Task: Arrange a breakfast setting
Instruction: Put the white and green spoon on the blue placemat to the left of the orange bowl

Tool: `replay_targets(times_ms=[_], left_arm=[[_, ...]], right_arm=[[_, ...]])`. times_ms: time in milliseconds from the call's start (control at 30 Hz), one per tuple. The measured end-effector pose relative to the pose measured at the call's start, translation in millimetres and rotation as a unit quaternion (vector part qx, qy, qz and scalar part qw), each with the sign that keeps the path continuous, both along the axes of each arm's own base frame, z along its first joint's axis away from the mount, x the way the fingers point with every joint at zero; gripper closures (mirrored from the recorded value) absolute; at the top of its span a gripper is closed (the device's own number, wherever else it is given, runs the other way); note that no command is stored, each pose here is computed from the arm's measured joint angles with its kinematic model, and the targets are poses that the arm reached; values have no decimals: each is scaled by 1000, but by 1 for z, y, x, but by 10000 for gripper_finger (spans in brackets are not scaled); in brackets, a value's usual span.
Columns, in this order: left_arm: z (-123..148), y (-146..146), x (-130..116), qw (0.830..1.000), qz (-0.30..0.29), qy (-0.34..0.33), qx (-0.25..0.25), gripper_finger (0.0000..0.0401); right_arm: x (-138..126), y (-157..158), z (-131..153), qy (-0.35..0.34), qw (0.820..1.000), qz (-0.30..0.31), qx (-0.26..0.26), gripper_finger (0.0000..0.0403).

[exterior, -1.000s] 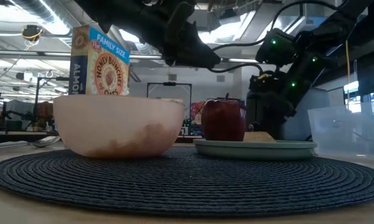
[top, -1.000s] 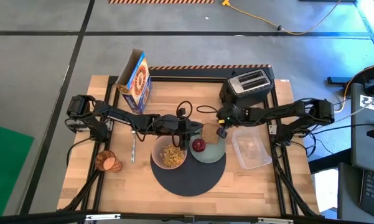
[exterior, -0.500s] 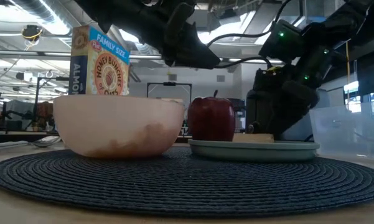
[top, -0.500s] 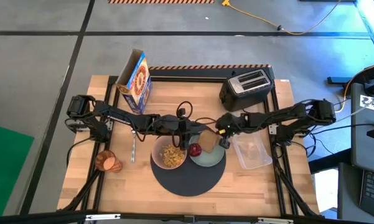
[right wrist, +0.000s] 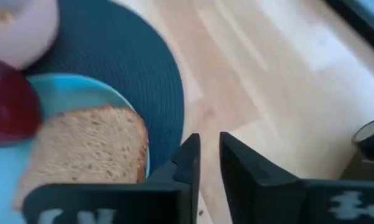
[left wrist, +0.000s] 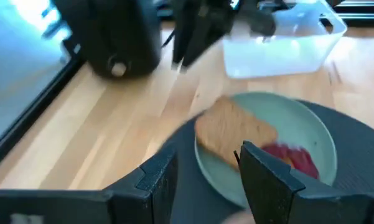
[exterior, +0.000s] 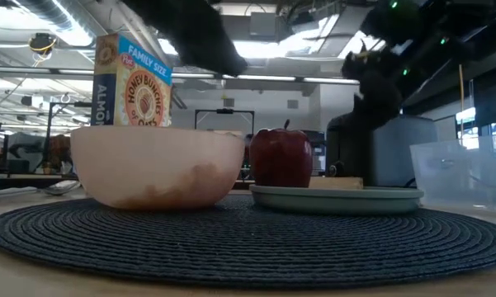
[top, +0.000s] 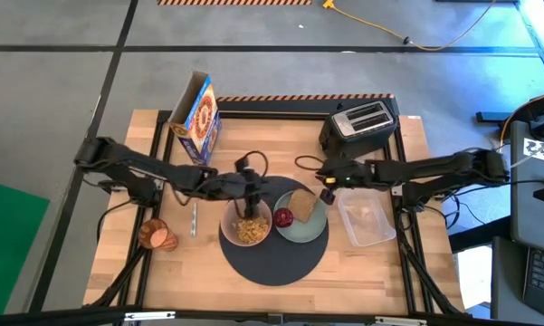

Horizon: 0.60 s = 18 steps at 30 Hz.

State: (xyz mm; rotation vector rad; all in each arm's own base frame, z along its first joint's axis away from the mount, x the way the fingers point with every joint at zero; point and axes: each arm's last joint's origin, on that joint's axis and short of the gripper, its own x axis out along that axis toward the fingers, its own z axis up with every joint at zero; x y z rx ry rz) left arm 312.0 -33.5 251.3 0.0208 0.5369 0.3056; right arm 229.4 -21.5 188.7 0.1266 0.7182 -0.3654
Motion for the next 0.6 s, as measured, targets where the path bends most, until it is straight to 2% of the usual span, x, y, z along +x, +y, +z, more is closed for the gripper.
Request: replay_targets(times_ms=[67, 200, 333, 400, 500, 600], left_arm=[[5, -7, -13, 999, 27, 14, -21, 242], [-1, -18, -37, 988, 93, 68, -101, 242], [-18, -25, -60, 948, 180, 169, -201, 242], [-22, -27, -67, 929, 205, 202, -233, 242], [-25, -32, -76, 908, 234, 233, -256, 242], [-27, -37, -87, 893, 261, 267, -249, 242]], right_arm=[[-4, 1, 9, -20, 1000, 4, 2, 340], [-10, 7, 22, -52, 999, 14, 3, 326], [-11, 11, 27, -70, 997, 12, -4, 322], [-11, 13, 27, -75, 997, 4, -9, 322], [-11, 17, 27, -77, 997, -3, -13, 322], [-11, 21, 28, -79, 997, -4, -13, 322]])
